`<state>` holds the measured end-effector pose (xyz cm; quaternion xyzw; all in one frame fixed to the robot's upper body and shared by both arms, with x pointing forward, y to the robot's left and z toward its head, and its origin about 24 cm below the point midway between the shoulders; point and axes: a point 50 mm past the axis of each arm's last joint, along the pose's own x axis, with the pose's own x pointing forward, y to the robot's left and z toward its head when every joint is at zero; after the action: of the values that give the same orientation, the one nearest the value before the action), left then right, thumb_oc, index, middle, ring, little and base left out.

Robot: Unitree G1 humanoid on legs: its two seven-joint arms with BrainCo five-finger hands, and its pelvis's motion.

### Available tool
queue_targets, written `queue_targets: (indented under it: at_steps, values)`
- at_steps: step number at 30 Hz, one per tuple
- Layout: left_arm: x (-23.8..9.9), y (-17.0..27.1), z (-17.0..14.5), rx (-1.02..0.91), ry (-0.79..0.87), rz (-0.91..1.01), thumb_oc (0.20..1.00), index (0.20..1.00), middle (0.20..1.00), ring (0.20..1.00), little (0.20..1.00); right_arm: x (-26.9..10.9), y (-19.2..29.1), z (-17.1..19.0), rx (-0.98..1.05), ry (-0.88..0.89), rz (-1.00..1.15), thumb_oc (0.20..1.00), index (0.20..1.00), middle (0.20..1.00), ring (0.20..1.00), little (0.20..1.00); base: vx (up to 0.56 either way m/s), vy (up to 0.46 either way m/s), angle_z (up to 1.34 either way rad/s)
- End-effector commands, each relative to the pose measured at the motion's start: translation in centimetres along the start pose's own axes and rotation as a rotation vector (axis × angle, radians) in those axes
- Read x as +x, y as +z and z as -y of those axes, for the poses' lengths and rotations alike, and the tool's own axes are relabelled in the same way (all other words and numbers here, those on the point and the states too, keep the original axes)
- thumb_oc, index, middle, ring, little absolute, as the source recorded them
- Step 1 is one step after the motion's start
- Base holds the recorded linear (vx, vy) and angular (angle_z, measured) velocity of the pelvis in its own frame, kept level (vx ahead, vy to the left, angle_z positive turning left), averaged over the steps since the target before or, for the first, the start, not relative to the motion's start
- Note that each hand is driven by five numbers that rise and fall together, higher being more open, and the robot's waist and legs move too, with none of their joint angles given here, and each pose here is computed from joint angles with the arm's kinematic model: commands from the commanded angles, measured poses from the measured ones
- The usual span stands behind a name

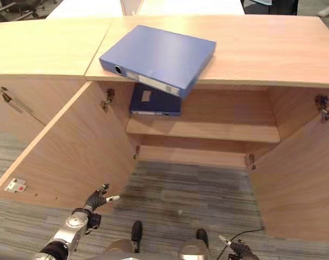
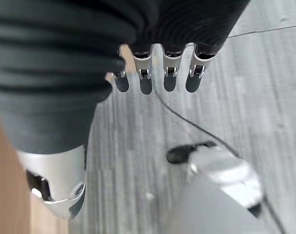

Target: Put the empty folder in the office cabinet

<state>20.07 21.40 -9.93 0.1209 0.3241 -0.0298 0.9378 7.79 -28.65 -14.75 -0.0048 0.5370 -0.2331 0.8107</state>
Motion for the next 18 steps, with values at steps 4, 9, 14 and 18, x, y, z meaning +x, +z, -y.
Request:
queue_targets:
  at_steps: [4, 9, 14, 18]
  values:
    - [-0.2, 0.8, -0.6, 0.009, 0.012, 0.066, 1.0, 1.0, 1.0, 1.0, 1.0, 0.3, 1.7, 0.2, -0.06, 0.001, 0.032, 1.0, 1.0, 1.0, 1.0, 1.0, 0.03, 0.383, -0.48]
    - [-0.9, -0.2, -2.0, -0.008, 0.056, 0.039, 1.0, 1.0, 1.0, 1.0, 1.0, 0.2, 1.7, -1.5, -0.073, 0.055, 0.043, 1.0, 1.0, 1.0, 1.0, 1.0, -0.02, 0.182, -0.24]
    - [-1.2, -1.0, -2.0, -0.018, 0.055, 0.015, 1.0, 1.0, 1.0, 1.0, 1.0, 0.2, 1.3, -1.4, -0.084, 0.064, 0.034, 1.0, 1.0, 1.0, 1.0, 1.0, 0.01, 0.03, -0.2]
    - [-1.2, -1.0, -2.4, -0.047, 0.087, 0.013, 1.0, 1.0, 1.0, 1.0, 1.0, 0.2, 1.2, -1.5, -0.104, 0.067, 0.026, 1.0, 1.0, 1.0, 1.0, 1.0, 0.05, -0.208, -0.28]
